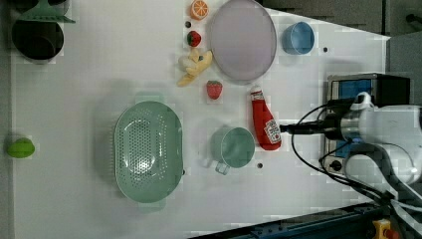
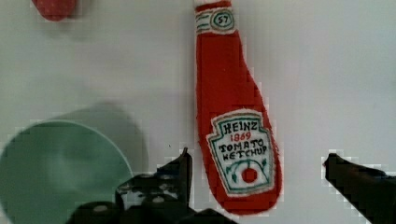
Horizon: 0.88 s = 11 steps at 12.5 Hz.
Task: Pick Ketchup from the table and place it in strainer.
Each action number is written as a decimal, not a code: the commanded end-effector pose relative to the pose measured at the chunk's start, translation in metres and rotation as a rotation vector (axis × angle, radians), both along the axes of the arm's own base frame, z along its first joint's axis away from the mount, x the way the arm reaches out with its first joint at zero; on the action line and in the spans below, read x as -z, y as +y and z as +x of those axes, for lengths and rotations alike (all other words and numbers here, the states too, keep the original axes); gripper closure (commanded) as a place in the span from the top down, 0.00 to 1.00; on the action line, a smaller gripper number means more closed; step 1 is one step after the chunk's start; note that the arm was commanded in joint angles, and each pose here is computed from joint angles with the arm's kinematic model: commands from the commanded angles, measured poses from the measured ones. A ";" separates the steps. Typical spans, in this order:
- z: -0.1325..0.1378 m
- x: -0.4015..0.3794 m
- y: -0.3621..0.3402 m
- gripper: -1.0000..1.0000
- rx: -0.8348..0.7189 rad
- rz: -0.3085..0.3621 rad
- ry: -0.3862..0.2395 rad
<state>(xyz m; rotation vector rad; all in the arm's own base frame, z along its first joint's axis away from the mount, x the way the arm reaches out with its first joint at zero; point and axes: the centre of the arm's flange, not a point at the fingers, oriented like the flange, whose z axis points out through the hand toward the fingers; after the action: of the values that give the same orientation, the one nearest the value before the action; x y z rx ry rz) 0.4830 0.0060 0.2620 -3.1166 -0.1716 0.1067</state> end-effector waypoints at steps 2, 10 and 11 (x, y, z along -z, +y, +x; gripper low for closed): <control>0.005 0.051 0.002 1.00 -0.141 -0.025 -0.025; 0.005 0.098 0.006 0.85 -0.133 -0.002 0.004; 0.005 0.100 0.005 0.72 -0.131 0.000 -0.005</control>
<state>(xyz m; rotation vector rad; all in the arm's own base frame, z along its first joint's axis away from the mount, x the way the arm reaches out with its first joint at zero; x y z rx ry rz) 0.4678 0.0137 0.1473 -3.0931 -0.3311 0.2193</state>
